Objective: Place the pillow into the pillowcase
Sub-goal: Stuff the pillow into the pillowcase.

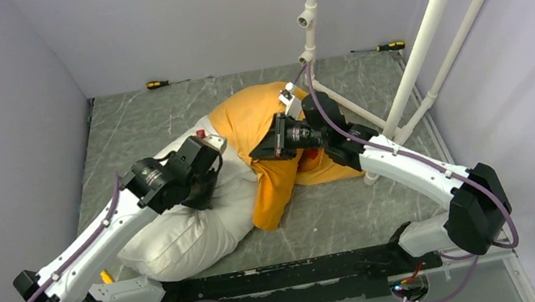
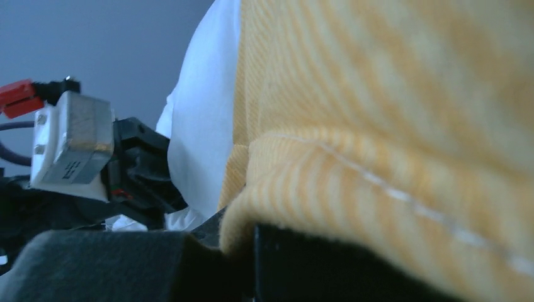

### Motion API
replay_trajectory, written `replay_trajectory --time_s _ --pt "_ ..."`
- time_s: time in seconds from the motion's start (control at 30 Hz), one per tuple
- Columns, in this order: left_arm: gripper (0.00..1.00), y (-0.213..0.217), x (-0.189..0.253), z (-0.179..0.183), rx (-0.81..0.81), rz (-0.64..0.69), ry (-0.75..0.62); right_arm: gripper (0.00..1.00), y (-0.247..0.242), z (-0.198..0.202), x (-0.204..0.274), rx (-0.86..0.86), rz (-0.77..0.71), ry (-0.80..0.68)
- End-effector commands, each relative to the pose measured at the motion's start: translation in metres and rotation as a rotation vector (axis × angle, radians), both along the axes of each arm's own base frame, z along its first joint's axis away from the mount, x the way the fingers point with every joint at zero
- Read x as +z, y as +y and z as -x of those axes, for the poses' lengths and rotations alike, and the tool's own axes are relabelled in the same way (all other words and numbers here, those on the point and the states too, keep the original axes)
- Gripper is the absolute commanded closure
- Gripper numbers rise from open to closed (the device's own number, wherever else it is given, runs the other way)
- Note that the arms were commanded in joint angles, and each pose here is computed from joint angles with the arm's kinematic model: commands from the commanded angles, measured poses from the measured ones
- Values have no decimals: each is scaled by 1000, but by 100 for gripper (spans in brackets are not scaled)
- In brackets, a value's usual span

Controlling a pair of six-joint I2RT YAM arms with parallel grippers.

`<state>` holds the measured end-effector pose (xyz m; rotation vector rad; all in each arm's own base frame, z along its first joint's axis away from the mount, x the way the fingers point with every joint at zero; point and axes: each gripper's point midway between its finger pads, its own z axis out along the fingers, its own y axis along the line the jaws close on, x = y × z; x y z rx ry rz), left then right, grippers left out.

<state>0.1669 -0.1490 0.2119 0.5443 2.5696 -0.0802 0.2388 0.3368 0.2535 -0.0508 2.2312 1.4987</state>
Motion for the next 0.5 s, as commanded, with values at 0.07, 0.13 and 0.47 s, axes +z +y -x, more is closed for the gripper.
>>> replay_trajectory --time_s 0.07,0.13,0.47 --pt "100 -99 69 -77 -164 398 -305 100 22 45 48 230 -117 15" --pt "100 -114 103 -94 -177 478 -423 100 36 61 75 310 -184 -30" --pt "100 -106 162 -129 -90 533 -725 100 40 125 190 539 -553 -150"
